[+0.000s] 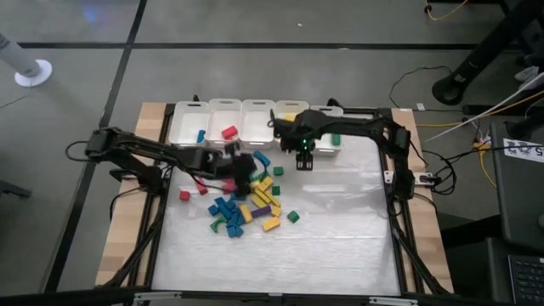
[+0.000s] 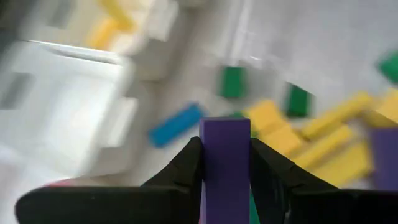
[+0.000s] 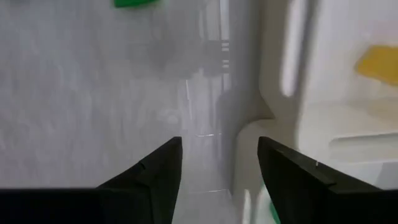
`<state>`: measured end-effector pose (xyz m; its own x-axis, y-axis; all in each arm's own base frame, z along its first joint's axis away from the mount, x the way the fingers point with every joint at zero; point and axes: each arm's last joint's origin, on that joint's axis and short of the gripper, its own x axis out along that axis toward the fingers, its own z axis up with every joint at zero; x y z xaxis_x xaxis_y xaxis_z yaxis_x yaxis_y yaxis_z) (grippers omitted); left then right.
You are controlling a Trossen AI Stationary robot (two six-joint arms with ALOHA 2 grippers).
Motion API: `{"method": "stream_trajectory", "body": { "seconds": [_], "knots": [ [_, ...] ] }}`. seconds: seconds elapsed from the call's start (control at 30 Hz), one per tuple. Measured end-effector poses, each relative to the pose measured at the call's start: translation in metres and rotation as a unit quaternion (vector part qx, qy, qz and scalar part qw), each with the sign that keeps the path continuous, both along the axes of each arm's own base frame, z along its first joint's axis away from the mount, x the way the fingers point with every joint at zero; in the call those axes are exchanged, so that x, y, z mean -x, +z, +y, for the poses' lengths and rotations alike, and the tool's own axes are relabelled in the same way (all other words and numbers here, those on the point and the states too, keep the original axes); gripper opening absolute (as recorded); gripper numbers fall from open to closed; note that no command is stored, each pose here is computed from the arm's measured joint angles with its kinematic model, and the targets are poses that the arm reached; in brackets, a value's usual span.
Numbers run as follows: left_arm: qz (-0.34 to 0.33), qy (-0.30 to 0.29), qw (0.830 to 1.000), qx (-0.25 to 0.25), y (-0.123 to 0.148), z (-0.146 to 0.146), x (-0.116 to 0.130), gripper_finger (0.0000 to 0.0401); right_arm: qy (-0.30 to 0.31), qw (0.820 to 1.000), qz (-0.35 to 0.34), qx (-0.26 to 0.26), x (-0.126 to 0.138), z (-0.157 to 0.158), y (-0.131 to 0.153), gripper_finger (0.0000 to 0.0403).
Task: Sort blocks
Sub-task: Put the violet block into the middle white bin
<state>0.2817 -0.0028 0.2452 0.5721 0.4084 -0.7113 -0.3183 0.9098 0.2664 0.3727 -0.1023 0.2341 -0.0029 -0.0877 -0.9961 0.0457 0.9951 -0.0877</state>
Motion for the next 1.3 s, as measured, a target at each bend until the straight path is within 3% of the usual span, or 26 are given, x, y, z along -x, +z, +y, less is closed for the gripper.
{"method": "stream_trajectory", "body": {
  "seconds": [0.23, 0.43, 0.73, 0.9, 1.03, 1.3],
  "knots": [
    [-0.029, 0.061, 0.996, -0.064, 0.028, 0.038, 0.018, 0.0087, 0.036, 0.996, 0.009, 0.082, -0.009, 0.035, 0.001, 0.0209],
    [-0.04, 0.118, 0.988, -0.089, 0.029, 0.079, 0.019, 0.0092, 0.041, 0.995, -0.005, 0.092, -0.014, 0.06, 0.001, 0.0209],
    [-0.031, 0.102, 0.991, -0.076, 0.004, 0.13, 0.004, 0.0095, 0.084, 0.99, -0.052, 0.095, -0.025, 0.098, 0.002, 0.0209],
    [-0.019, 0.105, 0.991, -0.083, -0.017, 0.151, -0.007, 0.0109, 0.079, 0.988, -0.099, 0.089, -0.033, 0.103, 0.003, 0.0209],
    [-0.009, 0.112, 0.99, -0.085, -0.034, 0.163, -0.013, 0.0129, 0.069, 0.988, -0.125, 0.063, -0.038, 0.104, 0.004, 0.0209],
    [0.015, 0.15, 0.985, -0.085, -0.05, 0.174, -0.013, 0.0197, 0.059, 0.987, -0.136, 0.061, -0.04, 0.105, 0.002, 0.0209]
  ]
}}
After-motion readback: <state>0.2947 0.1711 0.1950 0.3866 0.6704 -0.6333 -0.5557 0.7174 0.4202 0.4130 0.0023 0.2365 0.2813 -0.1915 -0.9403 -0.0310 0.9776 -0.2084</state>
